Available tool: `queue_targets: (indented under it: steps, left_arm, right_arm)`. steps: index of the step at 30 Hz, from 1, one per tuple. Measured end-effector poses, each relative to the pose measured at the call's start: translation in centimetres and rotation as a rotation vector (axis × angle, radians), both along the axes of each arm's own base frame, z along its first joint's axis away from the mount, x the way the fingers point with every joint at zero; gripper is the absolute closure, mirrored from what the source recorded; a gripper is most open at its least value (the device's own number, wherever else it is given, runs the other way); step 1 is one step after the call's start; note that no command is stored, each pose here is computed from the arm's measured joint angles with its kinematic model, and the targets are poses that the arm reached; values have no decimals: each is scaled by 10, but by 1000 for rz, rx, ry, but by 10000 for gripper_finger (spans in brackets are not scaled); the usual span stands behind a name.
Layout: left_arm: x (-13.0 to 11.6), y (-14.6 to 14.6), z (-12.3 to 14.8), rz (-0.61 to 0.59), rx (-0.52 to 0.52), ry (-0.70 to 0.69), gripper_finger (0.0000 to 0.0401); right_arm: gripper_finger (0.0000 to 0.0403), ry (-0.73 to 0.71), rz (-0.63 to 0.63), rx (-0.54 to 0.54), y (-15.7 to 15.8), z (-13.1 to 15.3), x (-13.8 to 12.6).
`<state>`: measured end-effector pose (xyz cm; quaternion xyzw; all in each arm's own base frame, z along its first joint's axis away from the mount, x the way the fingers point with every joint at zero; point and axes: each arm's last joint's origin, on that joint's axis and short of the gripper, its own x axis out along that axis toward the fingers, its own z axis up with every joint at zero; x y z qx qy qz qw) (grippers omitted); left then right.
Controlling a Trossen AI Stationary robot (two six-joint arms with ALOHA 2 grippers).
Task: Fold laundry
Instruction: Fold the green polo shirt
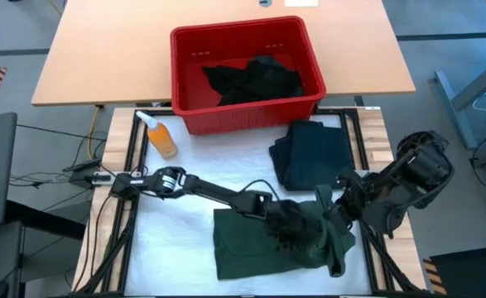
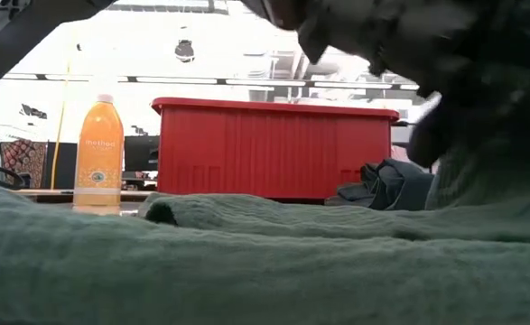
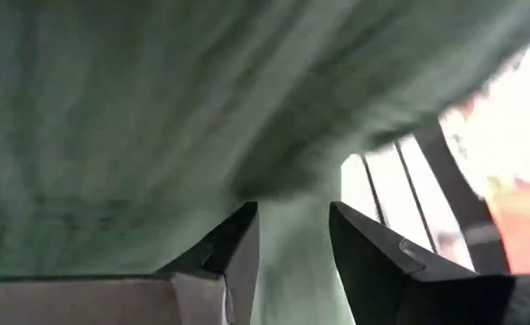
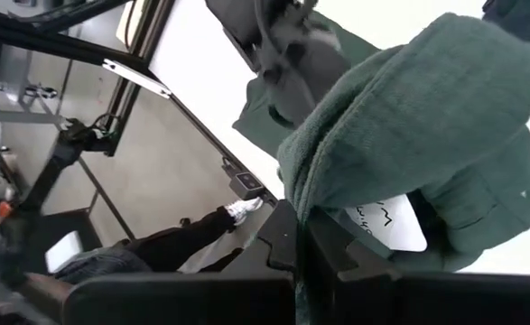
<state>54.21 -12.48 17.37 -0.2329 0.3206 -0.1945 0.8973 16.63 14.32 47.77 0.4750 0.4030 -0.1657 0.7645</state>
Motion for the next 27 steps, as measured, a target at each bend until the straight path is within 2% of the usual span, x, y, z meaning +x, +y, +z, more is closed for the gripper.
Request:
queue_targets:
  steps: [4,10,13,17,19,21,27]
  left_arm:
    - [-22,12,24,-129,109,134,276]
    - [-82,30,79,-183,493,359,276]
    - [-118,35,111,-178,644,425,276]
    - [-183,47,152,-114,753,465,276]
    - [-221,55,166,-42,766,454,276]
    - [-257,65,174,60,736,405,276]
    - [-357,88,177,330,495,264,276]
  right_arm:
    - [383,18,1,-17,7,-5,7]
    - [383,33,-1,-30,13,-11,15]
    - [382,37,-9,-37,16,-14,22]
    - [382,21,-8,-50,22,-20,40]
    - [382,5,-7,-60,25,-25,55]
    - [382,-15,2,-69,29,-31,72]
    - [382,-2,7,-118,38,-69,140]
